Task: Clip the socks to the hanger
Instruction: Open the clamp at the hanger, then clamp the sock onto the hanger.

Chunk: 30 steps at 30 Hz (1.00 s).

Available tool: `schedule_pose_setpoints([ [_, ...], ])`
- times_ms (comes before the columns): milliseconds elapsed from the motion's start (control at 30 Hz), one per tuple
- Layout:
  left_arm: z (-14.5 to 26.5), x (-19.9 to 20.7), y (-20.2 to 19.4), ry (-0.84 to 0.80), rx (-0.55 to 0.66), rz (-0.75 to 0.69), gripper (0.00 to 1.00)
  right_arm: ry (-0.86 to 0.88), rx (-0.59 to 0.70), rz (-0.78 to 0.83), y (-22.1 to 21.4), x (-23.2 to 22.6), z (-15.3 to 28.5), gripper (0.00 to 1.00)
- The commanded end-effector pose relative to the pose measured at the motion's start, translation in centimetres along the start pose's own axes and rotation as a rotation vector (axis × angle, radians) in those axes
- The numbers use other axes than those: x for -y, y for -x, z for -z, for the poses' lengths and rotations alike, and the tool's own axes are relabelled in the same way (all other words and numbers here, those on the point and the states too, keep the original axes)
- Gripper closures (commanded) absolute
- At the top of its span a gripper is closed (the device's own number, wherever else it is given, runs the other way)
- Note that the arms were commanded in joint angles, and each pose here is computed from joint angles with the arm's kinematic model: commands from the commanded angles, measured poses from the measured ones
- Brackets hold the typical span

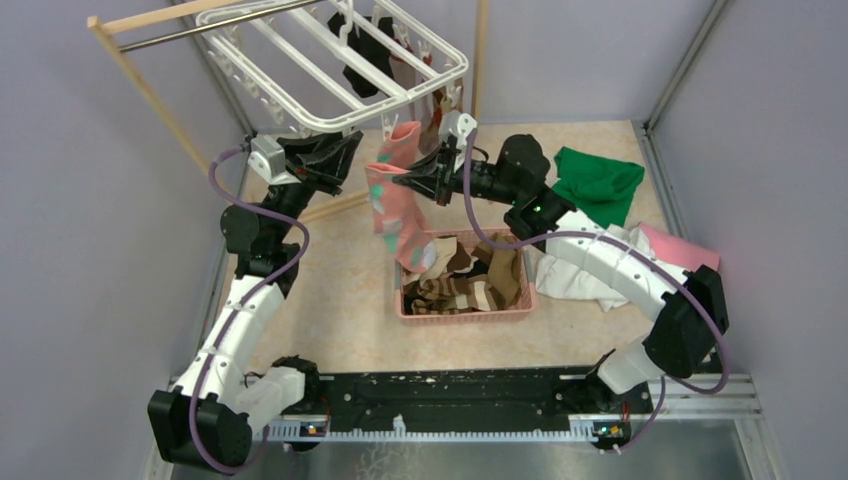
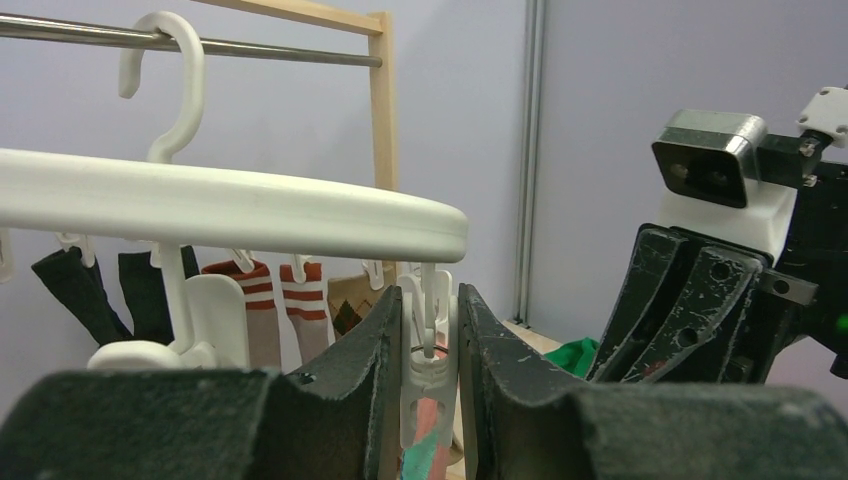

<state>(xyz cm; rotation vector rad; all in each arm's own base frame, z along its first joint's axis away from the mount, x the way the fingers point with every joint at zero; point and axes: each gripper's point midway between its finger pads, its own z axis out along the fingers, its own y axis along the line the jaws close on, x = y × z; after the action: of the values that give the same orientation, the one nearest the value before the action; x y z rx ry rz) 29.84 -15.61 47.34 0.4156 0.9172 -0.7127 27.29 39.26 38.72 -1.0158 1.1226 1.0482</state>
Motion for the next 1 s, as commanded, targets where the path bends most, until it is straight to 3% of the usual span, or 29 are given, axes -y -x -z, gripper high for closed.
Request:
schedule_pose_setpoints([
  [0, -0.4, 1.0, 2.8, -0.027, 0.071, -0.024, 0.87, -0.013, 0.058, 0.021, 2.9, 0.2, -1.5, 1.00],
  [967, -0.3, 1.2, 2.4, -0.042, 0.065, -0.024, 0.88, -0.018, 0.134, 0.031, 5.7, 0.8, -3.7, 1.00],
])
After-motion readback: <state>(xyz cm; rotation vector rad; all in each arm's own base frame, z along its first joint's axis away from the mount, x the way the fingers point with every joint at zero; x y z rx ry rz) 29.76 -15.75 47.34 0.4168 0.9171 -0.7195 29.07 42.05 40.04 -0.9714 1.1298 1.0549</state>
